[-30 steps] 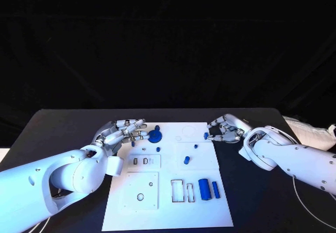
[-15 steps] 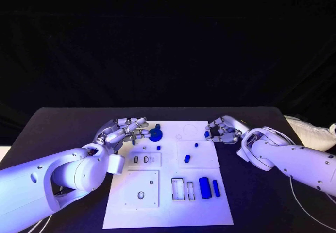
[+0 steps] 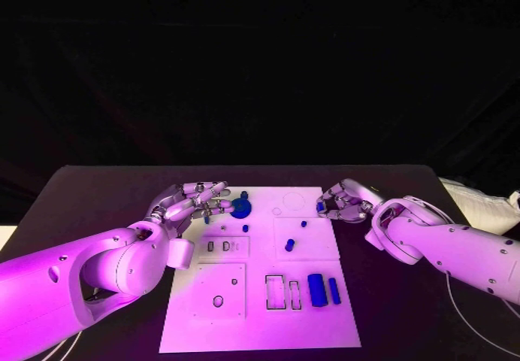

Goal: Assemble the parts on the task board

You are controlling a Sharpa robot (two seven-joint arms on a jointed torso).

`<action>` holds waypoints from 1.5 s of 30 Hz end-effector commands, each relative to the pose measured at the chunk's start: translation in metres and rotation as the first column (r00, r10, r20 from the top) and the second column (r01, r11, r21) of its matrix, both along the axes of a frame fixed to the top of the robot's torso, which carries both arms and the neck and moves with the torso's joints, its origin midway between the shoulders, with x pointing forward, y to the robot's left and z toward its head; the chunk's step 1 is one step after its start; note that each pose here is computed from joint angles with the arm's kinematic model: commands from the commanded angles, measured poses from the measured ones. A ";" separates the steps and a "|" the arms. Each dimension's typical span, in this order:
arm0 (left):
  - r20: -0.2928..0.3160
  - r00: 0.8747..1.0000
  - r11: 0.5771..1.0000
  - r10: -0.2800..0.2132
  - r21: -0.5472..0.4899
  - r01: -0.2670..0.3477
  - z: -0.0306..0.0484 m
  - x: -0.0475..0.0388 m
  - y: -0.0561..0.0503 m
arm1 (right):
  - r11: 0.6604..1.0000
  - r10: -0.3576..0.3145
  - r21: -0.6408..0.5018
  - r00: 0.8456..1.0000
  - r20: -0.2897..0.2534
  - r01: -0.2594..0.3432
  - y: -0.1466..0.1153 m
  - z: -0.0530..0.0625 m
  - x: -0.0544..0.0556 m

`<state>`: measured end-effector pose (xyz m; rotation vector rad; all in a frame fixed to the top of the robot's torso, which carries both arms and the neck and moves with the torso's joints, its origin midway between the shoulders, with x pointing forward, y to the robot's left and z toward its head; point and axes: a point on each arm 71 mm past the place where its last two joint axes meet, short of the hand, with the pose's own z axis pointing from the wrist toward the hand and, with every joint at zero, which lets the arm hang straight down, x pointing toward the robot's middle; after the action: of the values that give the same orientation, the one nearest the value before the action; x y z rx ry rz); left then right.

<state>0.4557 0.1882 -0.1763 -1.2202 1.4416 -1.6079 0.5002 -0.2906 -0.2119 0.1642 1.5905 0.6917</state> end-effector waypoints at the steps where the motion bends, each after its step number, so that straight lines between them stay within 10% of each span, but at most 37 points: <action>1: 0.005 1.000 1.000 -0.019 -0.013 0.019 0.0010 -0.0007 -0.003 | 1.000 0.021 -0.011 1.000 -0.014 -0.021 0.002 -0.002 0.000; 24: 0.004 1.000 1.000 -0.011 -0.009 0.011 0.0007 -0.0001 0.000 | 0.999 -0.027 0.040 0.999 0.040 0.026 0.013 0.009 -0.002; 45: 0.007 1.000 1.000 0.026 -0.006 -0.026 -0.0017 0.0072 0.011 | 0.994 0.112 0.000 0.994 0.016 -0.112 0.134 0.027 -0.024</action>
<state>0.4622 0.1986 -0.1790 -1.2300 1.4245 -1.5759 0.4772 -0.1606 -0.1805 0.1126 1.5546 0.8644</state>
